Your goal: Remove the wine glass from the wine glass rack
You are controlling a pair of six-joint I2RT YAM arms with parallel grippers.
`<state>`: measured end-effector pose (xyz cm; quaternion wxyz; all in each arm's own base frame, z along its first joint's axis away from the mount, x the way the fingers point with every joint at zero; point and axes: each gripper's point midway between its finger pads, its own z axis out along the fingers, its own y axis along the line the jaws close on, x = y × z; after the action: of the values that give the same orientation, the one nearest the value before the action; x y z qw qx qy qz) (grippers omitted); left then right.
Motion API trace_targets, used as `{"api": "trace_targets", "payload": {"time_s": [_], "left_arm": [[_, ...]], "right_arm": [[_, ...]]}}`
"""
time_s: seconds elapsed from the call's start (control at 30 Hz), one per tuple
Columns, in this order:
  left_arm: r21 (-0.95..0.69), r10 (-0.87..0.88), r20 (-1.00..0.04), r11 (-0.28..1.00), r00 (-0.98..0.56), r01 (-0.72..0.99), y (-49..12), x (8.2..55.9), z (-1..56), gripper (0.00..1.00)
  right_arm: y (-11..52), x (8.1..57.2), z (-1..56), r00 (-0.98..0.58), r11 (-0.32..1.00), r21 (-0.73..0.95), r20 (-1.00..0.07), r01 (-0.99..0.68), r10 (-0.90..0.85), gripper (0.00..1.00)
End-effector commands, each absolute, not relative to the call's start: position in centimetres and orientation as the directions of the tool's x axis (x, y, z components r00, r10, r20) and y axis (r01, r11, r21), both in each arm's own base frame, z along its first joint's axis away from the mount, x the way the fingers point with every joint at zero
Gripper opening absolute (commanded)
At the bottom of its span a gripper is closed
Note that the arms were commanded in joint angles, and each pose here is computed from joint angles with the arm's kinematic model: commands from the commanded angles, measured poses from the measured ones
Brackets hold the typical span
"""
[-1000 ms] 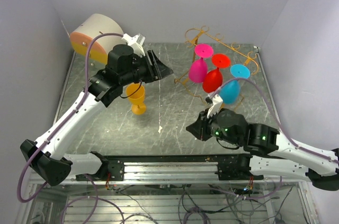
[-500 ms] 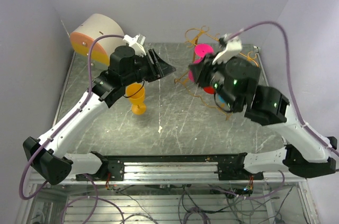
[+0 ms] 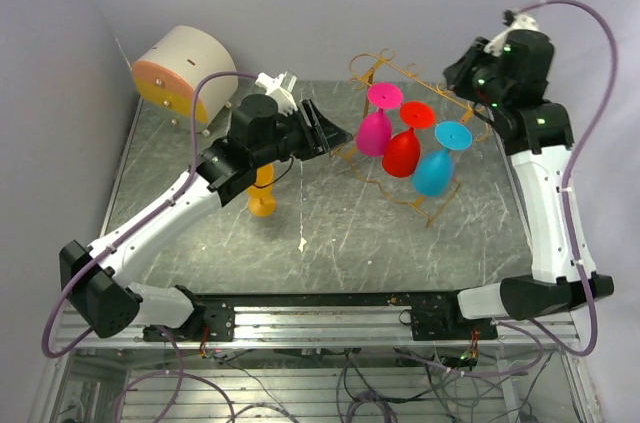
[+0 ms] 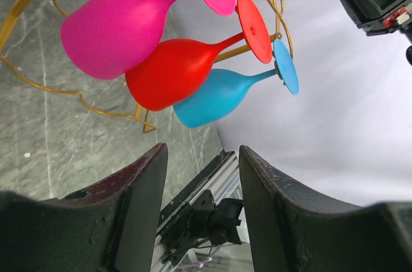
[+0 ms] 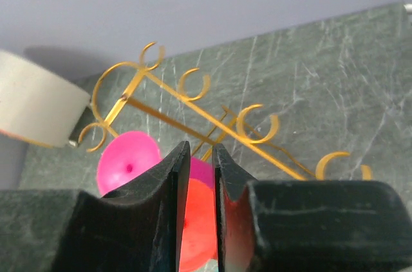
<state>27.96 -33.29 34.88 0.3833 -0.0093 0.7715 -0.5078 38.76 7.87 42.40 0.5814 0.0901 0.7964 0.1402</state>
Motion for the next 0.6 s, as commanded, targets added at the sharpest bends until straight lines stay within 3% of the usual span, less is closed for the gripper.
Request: {"api": "trace_targets", "payload": {"time_s": [0.0, 0.23, 0.57], "left_arm": [[-0.805, -0.511, -0.59, 0.427, -0.625, 0.411, -34.2, 29.9, 38.5, 0.58], [-0.845, -0.616, -0.535, 0.388, -0.578, 0.369, -34.8, 32.5, 39.4, 0.58], [-0.888, -0.662, -0.454, 0.284, -0.597, 0.361, -37.5, 35.0, 40.2, 0.57]], "right_arm": [[4.6, 37.1, 45.7, -0.201, 0.879, 0.472, -0.869, -0.061, 0.453, 0.22], [1.0, 34.8, 45.1, -0.157, 0.845, 0.533, -0.839, -0.039, 0.521, 0.45], [1.4, 28.3, 45.4, -0.045, 0.849, 0.525, -0.851, -0.054, 0.523, 0.45]]}}
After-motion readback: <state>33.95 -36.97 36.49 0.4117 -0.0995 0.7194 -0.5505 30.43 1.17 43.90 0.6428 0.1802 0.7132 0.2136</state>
